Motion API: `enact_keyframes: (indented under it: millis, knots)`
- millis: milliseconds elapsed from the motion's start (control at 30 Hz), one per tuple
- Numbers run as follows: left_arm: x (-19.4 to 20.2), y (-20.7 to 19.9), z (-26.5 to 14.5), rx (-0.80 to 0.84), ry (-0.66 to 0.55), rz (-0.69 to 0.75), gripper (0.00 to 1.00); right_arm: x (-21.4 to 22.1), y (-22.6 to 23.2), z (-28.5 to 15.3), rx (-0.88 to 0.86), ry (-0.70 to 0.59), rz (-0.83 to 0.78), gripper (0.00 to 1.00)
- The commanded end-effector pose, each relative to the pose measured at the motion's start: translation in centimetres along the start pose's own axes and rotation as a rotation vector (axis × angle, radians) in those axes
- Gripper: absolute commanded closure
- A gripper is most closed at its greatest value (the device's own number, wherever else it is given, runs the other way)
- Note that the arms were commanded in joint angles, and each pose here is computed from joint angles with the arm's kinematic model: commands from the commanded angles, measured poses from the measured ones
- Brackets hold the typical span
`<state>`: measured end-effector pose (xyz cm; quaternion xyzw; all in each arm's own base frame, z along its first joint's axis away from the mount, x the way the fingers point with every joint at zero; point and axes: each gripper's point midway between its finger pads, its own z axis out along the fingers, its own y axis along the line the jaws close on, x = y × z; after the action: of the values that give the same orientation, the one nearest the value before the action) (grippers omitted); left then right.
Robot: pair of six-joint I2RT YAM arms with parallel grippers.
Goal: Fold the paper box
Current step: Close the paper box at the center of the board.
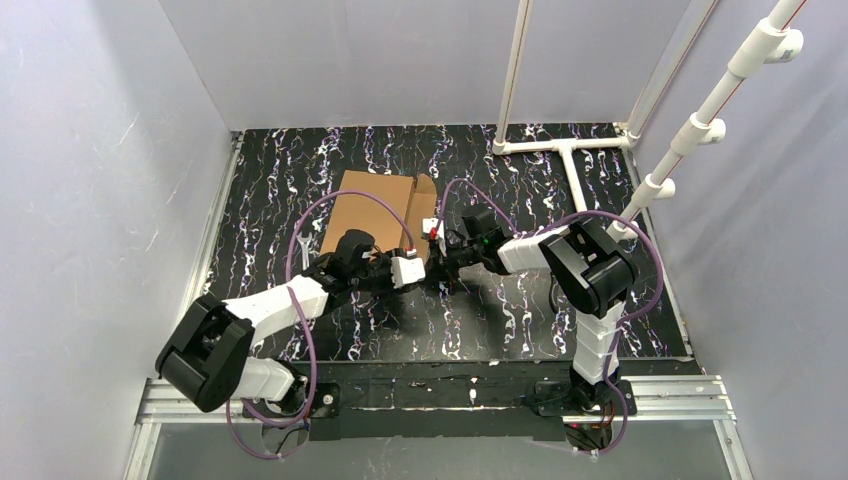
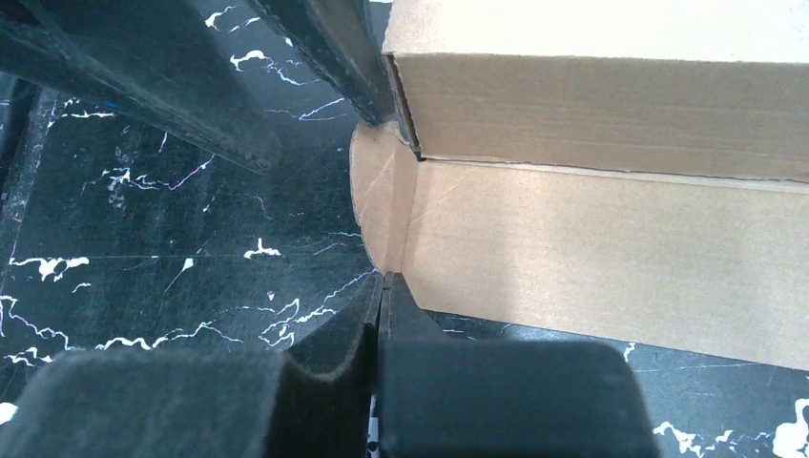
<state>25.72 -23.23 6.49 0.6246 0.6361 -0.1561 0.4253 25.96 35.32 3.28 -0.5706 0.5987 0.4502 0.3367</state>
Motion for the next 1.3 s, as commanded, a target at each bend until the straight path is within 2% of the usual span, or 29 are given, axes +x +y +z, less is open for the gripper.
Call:
enact_keyframes:
  millis: [0, 233, 333, 567, 667, 833, 1000, 1267]
  knots:
    - [-1.7, 1.2, 0.3, -0.01, -0.037, 0.042, 0.58, 1.5, -0.3, 0.1, 0.001, 0.03, 0.065, 0.94]
    - [-1.6, 1.4, 1.0, 0.005, -0.032, 0.041, 0.63, 1.6, -0.2, 0.1, -0.002, 0.032, 0.067, 0.94]
    - [-1.4, 1.3, 1.2, 0.012, -0.026, 0.037, 0.68, 1.6, -0.3, 0.1, 0.001, 0.03, 0.068, 0.94]
    - [-1.1, 1.4, 1.6, 0.012, -0.009, 0.023, 0.99, 1.5, -0.3, 0.0, -0.003, 0.025, 0.072, 0.91]
    - [-1.1, 1.3, 1.6, 0.013, -0.011, 0.007, 1.0, 0.9, -0.1, -0.1, -0.012, 0.003, 0.064, 0.85]
    - [-1.5, 1.4, 1.5, 0.01, -0.02, -0.022, 1.0, 0.0, -0.2, -0.7, 0.006, -0.049, 0.025, 0.65]
    - [-1.5, 1.2, 1.7, 0.021, -0.022, -0.046, 1.0, -1.2, -0.4, -1.0, 0.033, -0.101, -0.041, 0.54]
    - [-1.7, 1.4, 1.7, 0.015, -0.027, -0.062, 1.0, -3.2, -1.2, -1.4, 0.109, -0.192, -0.166, 0.5]
